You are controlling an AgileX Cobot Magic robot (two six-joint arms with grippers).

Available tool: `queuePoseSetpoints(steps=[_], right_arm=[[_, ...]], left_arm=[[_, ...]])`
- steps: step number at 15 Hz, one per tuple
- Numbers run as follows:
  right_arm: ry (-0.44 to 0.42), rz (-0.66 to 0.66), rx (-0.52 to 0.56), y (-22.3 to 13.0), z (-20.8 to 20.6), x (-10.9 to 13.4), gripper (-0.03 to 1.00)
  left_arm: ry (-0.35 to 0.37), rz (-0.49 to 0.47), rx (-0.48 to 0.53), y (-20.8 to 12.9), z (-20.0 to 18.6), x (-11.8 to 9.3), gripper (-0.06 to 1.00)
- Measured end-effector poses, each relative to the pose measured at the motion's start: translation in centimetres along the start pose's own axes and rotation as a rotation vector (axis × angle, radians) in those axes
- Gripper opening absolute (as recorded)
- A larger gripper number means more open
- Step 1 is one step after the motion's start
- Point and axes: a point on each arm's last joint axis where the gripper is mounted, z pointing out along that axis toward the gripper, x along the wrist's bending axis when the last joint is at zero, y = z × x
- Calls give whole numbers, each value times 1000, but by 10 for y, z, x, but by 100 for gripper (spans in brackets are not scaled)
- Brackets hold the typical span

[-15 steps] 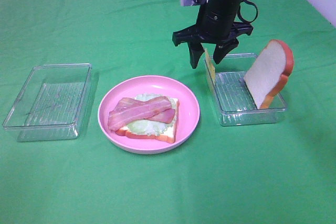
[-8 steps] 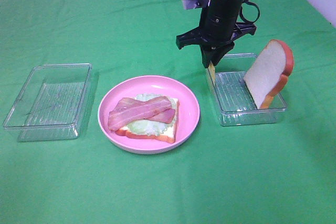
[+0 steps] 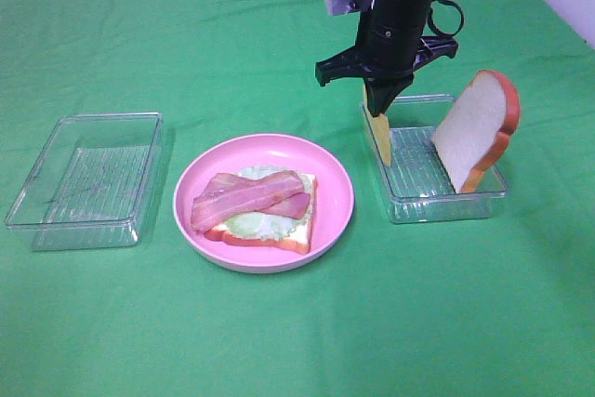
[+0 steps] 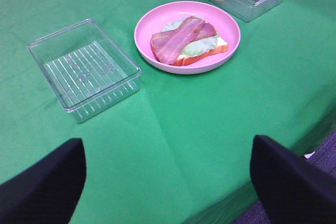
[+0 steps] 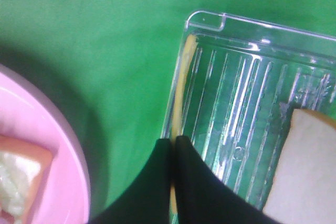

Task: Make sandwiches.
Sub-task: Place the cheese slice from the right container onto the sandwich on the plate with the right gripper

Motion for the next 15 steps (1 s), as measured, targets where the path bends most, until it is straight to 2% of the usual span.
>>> queuePoseSetpoints(steps=[3,5,9,10,12,15], right_arm=[[11,4,-66,0,-31,-1,0],[73,-10,-106,-3,-54,3,0],[318,-112,-91,-8,-67,25,0],[505,-170,-94,-10,-74,40,0],[679,-213,-66,-14,-78,54,0],[778,-238,-15,-14,-60,71,0]], left_arm=[[0,0,0,0,0,0,80],[0,0,0,0,0,0,80],[0,0,0,0,0,0,80],[0,0,0,0,0,0,80],[0,0,0,0,0,0,80],[0,0,0,0,0,0,80]])
